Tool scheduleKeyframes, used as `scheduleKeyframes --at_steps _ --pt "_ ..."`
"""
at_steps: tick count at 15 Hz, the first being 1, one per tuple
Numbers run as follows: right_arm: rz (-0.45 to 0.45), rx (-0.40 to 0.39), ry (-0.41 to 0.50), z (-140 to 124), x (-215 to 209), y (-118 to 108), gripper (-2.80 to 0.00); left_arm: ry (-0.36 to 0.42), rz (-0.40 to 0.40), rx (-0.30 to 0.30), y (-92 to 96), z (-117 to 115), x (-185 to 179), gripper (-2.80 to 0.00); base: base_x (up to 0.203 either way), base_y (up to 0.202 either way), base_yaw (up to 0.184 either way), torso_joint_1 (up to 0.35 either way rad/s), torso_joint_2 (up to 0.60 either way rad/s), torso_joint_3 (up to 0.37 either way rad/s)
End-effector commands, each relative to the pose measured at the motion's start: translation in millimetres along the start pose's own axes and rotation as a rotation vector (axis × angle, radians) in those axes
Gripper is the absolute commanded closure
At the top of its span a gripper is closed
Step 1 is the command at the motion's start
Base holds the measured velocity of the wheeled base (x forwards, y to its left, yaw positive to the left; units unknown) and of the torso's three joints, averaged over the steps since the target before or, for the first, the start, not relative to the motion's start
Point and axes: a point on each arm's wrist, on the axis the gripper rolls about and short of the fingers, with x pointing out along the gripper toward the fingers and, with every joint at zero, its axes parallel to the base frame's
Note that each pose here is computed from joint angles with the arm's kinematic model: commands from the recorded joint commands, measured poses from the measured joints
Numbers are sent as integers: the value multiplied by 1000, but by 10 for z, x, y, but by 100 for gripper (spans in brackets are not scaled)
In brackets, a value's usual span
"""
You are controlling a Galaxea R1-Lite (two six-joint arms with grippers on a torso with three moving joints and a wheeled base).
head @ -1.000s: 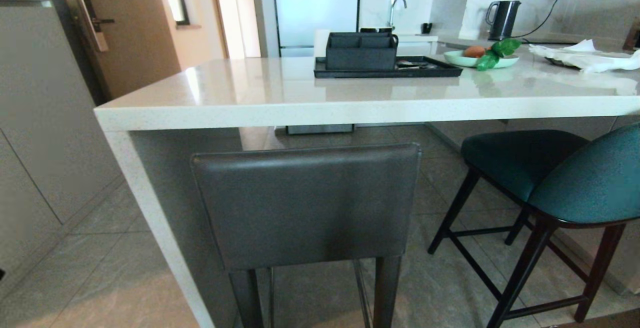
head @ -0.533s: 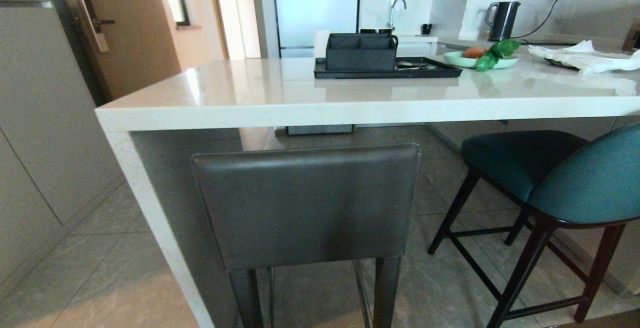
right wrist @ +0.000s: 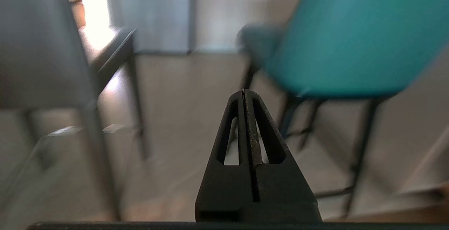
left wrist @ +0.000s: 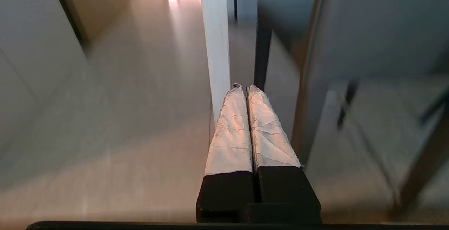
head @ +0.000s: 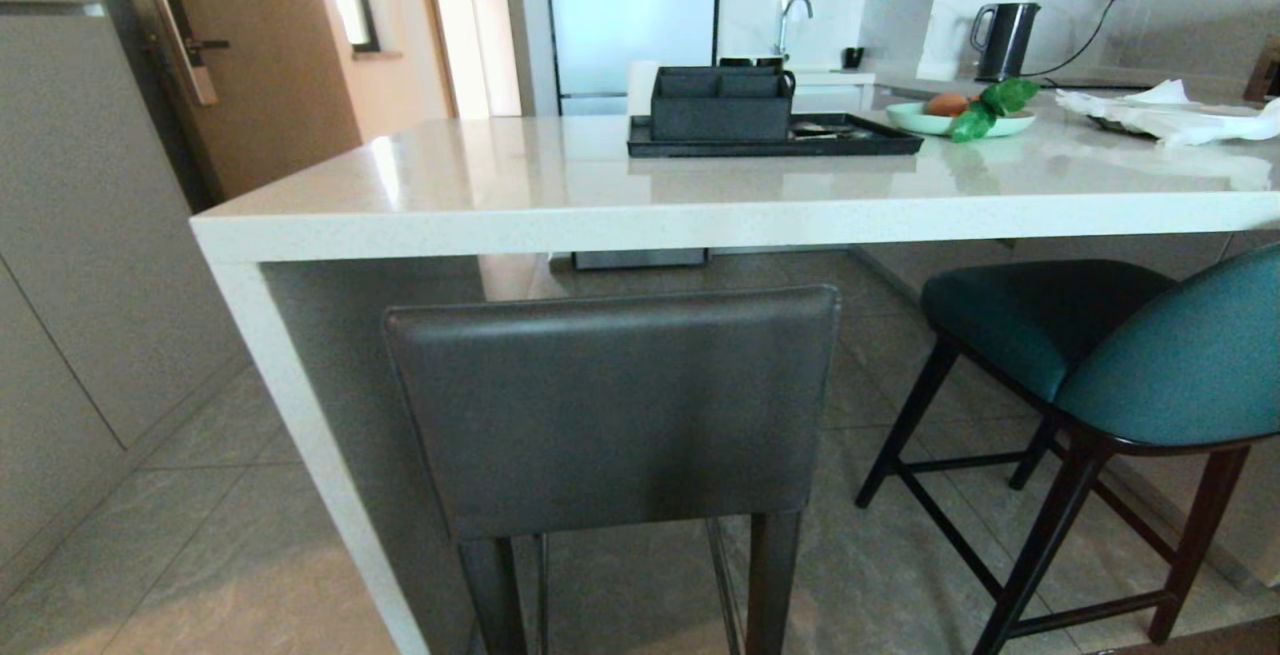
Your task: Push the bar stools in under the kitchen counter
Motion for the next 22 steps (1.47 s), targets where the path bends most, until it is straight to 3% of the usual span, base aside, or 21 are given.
scheduleKeyframes --at_steps 1,3,6,12,18,22 --pt "69 60 134 -199 2 36 0 34 -23 26 -7 -56 -7 0 0 0 0 0 0 0" --pt "100 34 126 -192 2 42 0 37 -22 14 -7 -57 -8 0 0 0 0 0 0 0" --pt "88 90 127 -189 3 40 0 32 -8 -2 -5 -62 -4 0 0 0 0 0 0 0" --pt "87 90 125 -189 2 39 0 23 -9 -8 -5 -61 0 0 0 0 0 0 0 0" --pt "87 91 127 -189 3 39 0 23 -2 -12 -3 -60 0 0 -178 0 -2 3 2 0" --pt "87 91 127 -189 3 39 0 23 0 -31 -3 -58 1 0 -18 0 1 -1 1 1"
